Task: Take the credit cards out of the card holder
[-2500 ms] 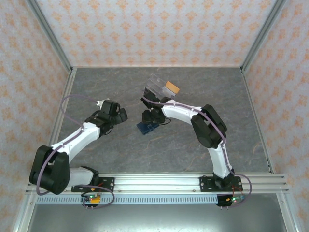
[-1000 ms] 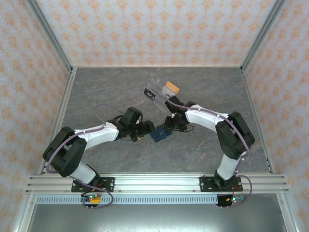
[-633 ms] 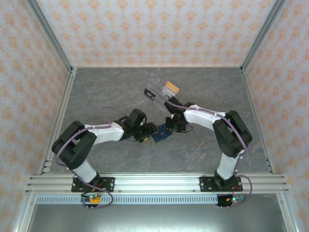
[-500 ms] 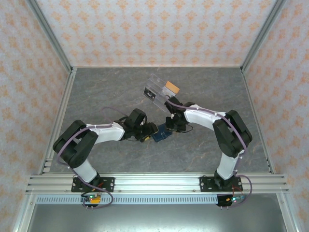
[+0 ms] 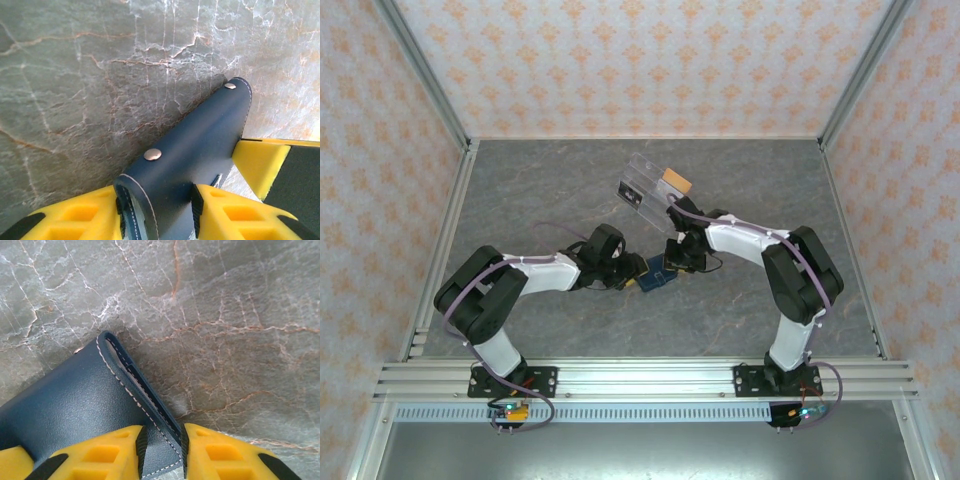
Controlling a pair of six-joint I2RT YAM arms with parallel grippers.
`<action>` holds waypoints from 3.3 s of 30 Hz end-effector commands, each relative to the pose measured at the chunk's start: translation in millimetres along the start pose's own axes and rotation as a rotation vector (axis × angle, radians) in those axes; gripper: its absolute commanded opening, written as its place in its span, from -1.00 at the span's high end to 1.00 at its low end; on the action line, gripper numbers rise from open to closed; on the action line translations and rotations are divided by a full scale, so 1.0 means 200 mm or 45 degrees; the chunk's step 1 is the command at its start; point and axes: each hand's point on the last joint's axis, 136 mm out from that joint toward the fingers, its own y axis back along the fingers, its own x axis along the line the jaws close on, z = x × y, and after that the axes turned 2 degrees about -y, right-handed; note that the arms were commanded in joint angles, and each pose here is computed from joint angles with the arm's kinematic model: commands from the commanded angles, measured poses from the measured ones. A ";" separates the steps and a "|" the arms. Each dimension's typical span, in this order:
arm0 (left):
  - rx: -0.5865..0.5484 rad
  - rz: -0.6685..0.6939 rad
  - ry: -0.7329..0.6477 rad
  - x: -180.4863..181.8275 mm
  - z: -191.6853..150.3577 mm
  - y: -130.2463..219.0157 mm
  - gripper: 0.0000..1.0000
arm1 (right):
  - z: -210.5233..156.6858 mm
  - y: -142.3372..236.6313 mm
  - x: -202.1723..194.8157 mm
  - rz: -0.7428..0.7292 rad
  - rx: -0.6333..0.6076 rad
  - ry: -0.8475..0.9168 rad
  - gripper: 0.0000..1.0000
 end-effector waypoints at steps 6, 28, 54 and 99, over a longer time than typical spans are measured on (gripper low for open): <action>-0.072 -0.020 -0.188 -0.15 0.03 0.16 0.77 | 0.07 0.14 0.09 0.143 -0.108 0.007 0.23; -0.439 1.633 -0.748 0.28 0.43 1.17 0.88 | 0.29 0.52 -0.18 -0.162 -0.653 -0.079 -0.27; -0.109 0.743 -0.503 0.11 0.39 0.53 -0.46 | 0.29 0.46 -0.20 -0.189 -0.627 -0.144 -0.31; 0.084 0.397 -0.164 0.41 0.23 0.40 -0.79 | 0.22 0.30 0.00 -0.046 -0.448 -0.070 -0.74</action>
